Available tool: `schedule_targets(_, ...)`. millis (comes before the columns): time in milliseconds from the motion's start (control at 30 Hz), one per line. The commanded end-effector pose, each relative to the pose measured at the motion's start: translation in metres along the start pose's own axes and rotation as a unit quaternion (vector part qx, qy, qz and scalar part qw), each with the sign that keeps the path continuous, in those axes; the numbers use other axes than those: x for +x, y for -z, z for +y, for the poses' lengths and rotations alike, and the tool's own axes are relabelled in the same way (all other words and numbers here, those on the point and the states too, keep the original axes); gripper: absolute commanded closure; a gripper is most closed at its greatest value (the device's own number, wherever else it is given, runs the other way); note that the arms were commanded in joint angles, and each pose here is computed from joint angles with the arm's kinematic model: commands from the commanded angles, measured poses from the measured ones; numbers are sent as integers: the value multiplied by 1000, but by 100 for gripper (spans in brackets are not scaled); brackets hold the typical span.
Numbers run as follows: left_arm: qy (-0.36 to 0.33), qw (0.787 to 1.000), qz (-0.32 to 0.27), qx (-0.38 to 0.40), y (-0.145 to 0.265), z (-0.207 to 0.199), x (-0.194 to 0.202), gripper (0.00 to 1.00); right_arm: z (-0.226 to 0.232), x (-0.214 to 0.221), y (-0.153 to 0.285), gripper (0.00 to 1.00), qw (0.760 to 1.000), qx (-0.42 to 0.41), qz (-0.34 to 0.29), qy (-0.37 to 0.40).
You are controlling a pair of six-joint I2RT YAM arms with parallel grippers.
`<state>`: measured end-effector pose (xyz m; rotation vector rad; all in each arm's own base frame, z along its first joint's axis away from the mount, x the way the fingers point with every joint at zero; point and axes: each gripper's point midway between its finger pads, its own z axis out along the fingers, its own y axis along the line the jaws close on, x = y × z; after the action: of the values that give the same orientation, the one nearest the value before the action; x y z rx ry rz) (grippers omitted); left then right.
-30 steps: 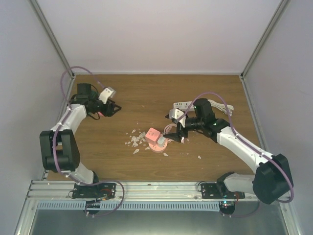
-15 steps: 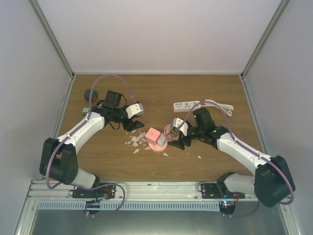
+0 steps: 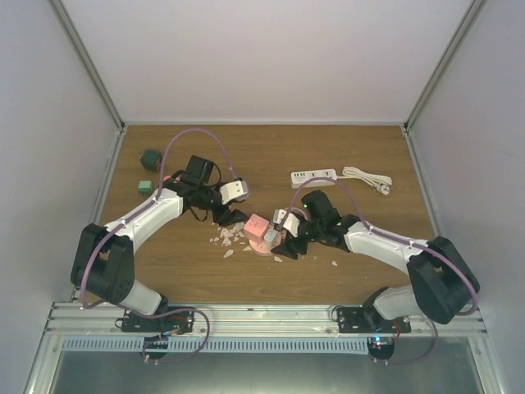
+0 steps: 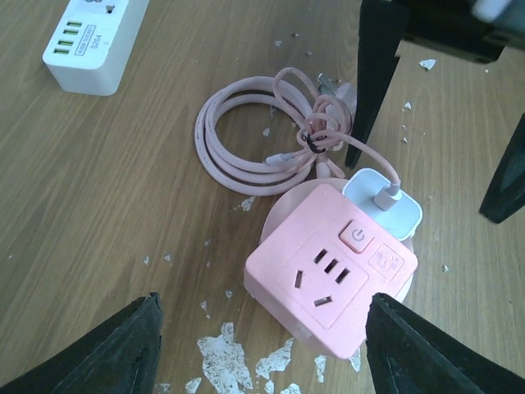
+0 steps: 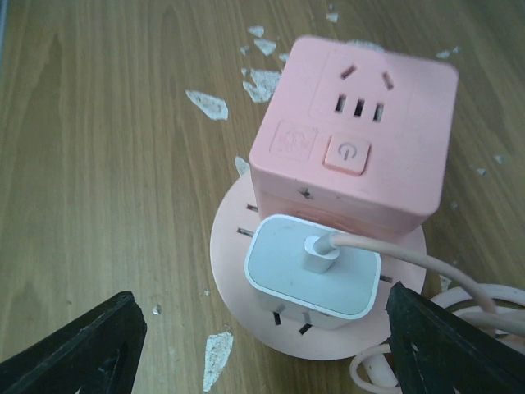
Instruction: Pull the plug off the socket
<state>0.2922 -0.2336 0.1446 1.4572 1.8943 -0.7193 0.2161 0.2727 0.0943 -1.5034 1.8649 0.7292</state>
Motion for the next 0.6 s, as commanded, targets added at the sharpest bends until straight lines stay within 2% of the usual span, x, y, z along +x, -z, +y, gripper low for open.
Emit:
schedule_targets(0, -16, 999, -28, -7, 4, -1, -10, 31, -9, 4, -12, 20, 1000, 27, 16, 0)
schedule_targets(100, -18, 999, -33, -8, 4, -5, -7, 31, -12, 7, -17, 22, 999, 32, 23, 3)
schedule_targets(367, -30, 999, -39, -7, 2, -12, 0, 31, -20, 4, -26, 36, 999, 40, 20, 2)
schedule_targets(567, -34, 998, -45, -2, -2, -16, 0, 33, -26, -1, -28, 37, 999, 49, 12, 2)
